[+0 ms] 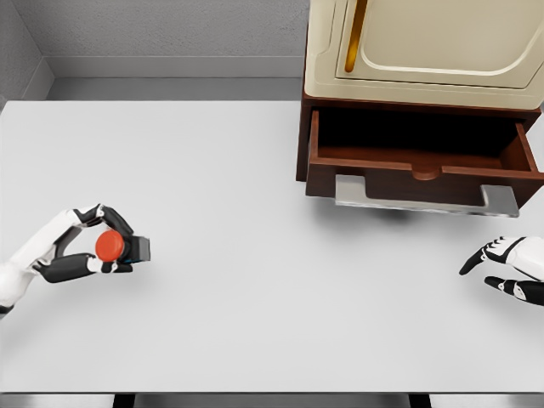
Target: Put the switch into the drawer with left arm, and close the drawer with right arm
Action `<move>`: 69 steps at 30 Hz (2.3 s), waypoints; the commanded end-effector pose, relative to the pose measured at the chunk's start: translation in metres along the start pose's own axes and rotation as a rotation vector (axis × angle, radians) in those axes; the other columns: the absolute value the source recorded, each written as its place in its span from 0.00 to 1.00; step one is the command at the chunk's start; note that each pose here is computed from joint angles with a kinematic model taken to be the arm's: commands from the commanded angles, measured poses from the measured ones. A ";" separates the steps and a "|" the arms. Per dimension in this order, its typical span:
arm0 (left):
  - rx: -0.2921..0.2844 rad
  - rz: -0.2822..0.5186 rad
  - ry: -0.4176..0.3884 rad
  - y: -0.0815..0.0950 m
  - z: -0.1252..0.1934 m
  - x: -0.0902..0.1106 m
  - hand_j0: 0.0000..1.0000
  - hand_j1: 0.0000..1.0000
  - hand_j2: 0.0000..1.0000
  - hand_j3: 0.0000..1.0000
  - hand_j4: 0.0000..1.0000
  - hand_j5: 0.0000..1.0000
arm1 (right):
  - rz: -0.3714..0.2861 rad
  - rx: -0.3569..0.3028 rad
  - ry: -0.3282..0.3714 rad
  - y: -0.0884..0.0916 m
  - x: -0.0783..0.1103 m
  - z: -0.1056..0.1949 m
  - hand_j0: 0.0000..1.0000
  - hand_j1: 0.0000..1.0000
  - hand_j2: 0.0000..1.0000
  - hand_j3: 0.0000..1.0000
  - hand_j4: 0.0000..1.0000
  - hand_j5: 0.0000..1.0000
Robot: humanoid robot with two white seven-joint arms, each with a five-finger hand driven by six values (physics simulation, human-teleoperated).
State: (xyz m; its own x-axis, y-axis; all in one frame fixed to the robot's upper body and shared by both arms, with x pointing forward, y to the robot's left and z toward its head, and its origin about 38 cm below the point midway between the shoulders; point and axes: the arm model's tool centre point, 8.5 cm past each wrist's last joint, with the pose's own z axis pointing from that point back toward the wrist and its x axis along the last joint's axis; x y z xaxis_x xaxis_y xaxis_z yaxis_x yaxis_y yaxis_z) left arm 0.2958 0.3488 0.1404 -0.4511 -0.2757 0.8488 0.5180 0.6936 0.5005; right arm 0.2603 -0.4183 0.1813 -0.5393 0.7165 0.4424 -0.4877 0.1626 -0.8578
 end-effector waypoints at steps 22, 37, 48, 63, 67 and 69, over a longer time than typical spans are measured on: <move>0.043 -0.013 -0.278 -0.022 -0.078 0.043 0.31 0.31 0.31 0.31 0.31 0.31 | -0.006 -0.006 0.001 -0.001 0.000 0.000 0.58 0.58 0.58 0.58 0.58 0.58; 0.063 -0.106 -0.442 -0.030 -0.145 0.082 0.31 0.31 0.31 0.31 0.31 0.31 | -0.009 -0.023 0.001 -0.001 0.000 0.000 0.58 0.58 0.58 0.58 0.58 0.58; 0.078 -0.219 -0.455 -0.031 -0.188 0.105 0.30 0.30 0.30 0.30 0.30 0.30 | -0.006 -0.021 0.002 -0.002 0.000 0.001 0.59 0.59 0.59 0.59 0.59 0.59; 0.108 -0.427 -0.416 -0.052 -0.245 0.137 0.30 0.30 0.30 0.30 0.30 0.30 | -0.008 -0.022 0.001 -0.002 0.000 0.001 0.59 0.59 0.59 0.59 0.59 0.59; 0.119 -0.463 -0.402 -0.054 -0.256 0.144 0.30 0.30 0.30 0.30 0.30 0.30 | -0.007 -0.021 0.003 -0.002 -0.001 0.001 0.59 0.59 0.59 0.59 0.59 0.59; 0.114 -0.487 -0.410 -0.058 -0.262 0.150 0.30 0.30 0.30 0.30 0.30 0.30 | -0.006 -0.021 0.002 -0.002 0.000 0.001 0.59 0.59 0.59 0.59 0.59 0.59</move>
State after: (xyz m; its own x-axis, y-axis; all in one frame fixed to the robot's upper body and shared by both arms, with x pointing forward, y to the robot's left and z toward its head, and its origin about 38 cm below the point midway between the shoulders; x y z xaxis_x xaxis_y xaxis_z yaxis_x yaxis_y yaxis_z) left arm 0.3893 0.0994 0.2853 -0.8706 -0.3058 0.3854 0.1178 0.6310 0.7668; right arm 0.2605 -0.4191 0.1822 -0.5367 0.7179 0.4434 -0.4764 0.1759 -0.8614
